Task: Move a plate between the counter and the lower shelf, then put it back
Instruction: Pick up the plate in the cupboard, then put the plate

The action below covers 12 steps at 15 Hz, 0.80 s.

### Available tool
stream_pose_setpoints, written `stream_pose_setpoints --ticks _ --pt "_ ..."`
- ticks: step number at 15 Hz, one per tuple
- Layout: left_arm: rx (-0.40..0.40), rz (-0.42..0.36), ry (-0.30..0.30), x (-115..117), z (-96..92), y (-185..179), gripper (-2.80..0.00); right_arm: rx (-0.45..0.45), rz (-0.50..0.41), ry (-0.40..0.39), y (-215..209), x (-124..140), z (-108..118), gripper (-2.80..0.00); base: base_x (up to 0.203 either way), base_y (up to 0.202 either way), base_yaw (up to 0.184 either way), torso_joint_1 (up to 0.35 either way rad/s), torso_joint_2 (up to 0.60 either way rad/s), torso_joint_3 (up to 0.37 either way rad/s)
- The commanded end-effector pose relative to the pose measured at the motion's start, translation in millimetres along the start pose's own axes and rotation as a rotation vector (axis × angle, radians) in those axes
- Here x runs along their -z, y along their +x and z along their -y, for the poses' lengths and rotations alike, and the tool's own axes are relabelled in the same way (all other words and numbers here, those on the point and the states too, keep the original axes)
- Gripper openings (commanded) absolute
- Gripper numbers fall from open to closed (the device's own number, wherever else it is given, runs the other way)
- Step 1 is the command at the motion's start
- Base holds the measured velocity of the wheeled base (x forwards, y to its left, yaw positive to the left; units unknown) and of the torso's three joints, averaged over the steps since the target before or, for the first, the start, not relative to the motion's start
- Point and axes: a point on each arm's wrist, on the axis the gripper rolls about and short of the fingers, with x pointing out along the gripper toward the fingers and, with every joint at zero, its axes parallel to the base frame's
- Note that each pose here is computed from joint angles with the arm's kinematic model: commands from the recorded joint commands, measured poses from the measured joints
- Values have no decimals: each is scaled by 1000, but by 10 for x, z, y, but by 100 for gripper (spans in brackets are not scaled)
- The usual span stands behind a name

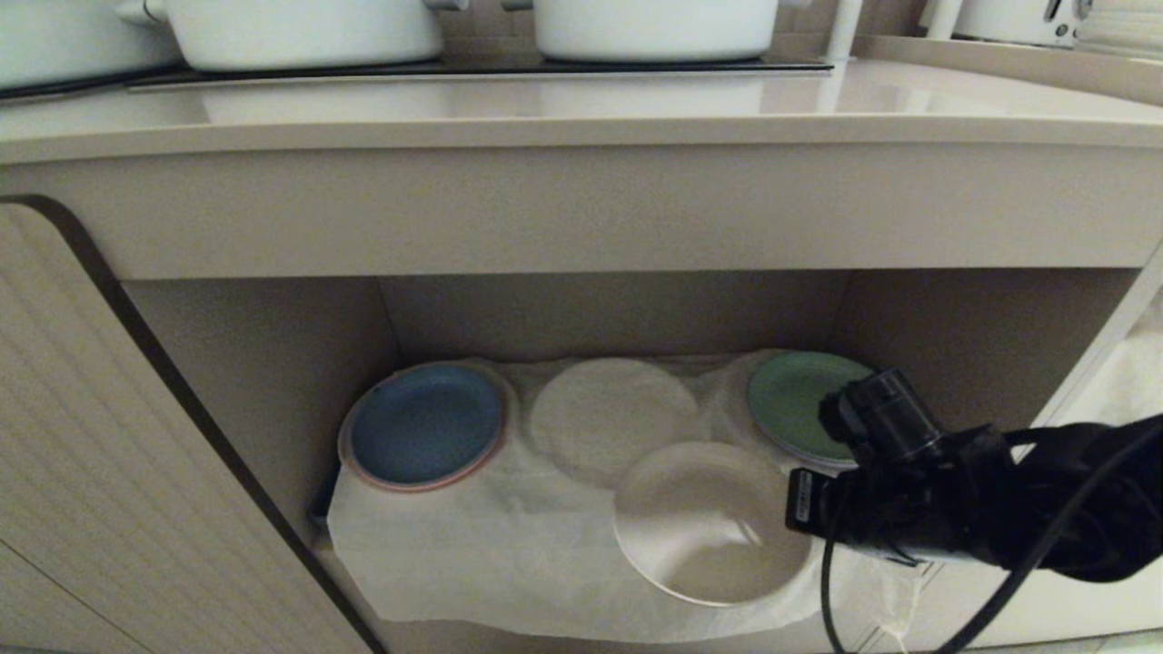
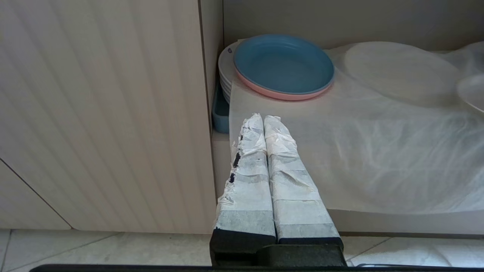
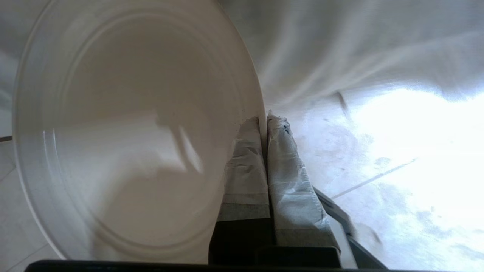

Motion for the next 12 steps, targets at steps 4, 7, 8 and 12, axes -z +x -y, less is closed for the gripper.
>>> stream_pose_setpoints --ticks 4,7,8,12 --pt "-1 1 -1 0 0 0 -280 -2 18 5 -173 29 177 -280 0 0 0 0 0 0" --pt "-1 1 -1 0 0 0 -280 3 36 21 -276 38 290 -280 0 0 0 0 0 0" --pt "-1 1 -1 0 0 0 -280 4 44 24 -312 38 324 -280 0 0 0 0 0 0" --pt "-1 1 -1 0 0 0 -280 16 68 31 -475 102 508 -280 0 0 0 0 0 0"
